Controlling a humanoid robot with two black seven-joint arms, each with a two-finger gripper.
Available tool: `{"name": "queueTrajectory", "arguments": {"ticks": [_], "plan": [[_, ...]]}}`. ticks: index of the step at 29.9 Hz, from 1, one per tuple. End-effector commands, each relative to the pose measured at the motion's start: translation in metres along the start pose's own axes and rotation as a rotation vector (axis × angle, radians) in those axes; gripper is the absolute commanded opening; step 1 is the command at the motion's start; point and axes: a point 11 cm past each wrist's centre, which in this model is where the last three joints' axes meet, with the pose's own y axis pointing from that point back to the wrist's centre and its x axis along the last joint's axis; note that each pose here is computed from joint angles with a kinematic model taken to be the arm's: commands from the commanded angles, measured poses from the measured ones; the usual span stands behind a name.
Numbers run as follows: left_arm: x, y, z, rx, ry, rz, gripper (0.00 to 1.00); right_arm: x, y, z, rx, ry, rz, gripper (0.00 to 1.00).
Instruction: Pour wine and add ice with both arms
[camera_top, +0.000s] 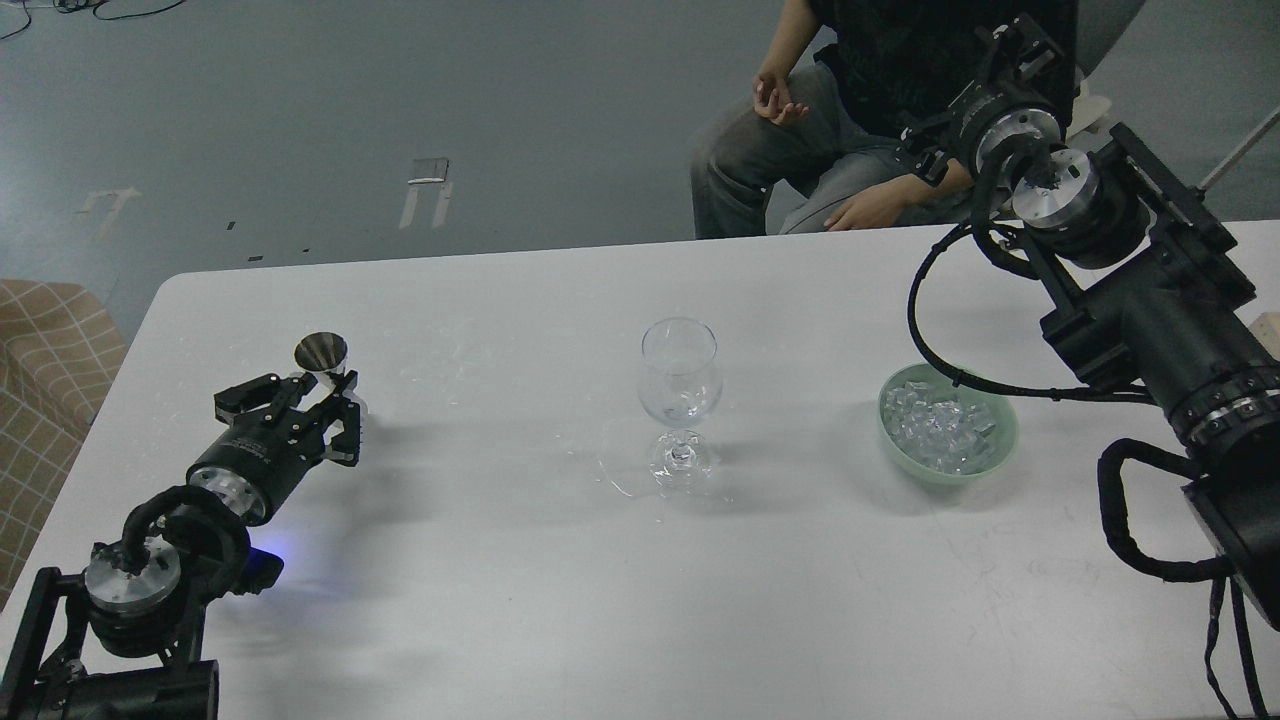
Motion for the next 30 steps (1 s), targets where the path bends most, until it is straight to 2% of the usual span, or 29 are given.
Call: {"name": "queueTrajectory", "arguments": {"ticks": [1, 14, 20, 21, 26, 28, 30], "plan": [[0.000, -0.001, 0.001, -0.003, -0.001, 0.001, 0.37, 0.000, 0.000, 0.000, 0.001, 0.000, -0.001, 1.00], [0.007, -0.003, 0.006, -0.007, -0.013, 0.028, 0.40, 0.003, 0.001, 0.001, -0.001, -0.006, 0.004, 1.00], [0.006, -0.001, 0.014, -0.011, -0.028, 0.034, 0.50, 0.003, 0.001, 0.001, -0.001, -0.006, 0.004, 1.00], [0.006, -0.001, 0.014, -0.010, -0.029, 0.040, 0.57, 0.003, 0.001, 0.001, -0.001, -0.006, 0.004, 1.00], [0.008, 0.001, 0.016, -0.009, -0.037, 0.048, 0.61, 0.003, 0.001, 0.001, -0.001, -0.006, 0.004, 1.00], [0.009, 0.002, 0.017, -0.010, -0.039, 0.051, 0.69, 0.003, 0.001, 0.001, -0.001, -0.006, 0.004, 1.00], [0.008, 0.004, 0.018, -0.009, -0.049, 0.050, 0.92, 0.004, 0.001, 0.001, 0.001, -0.007, 0.004, 1.00]]}}
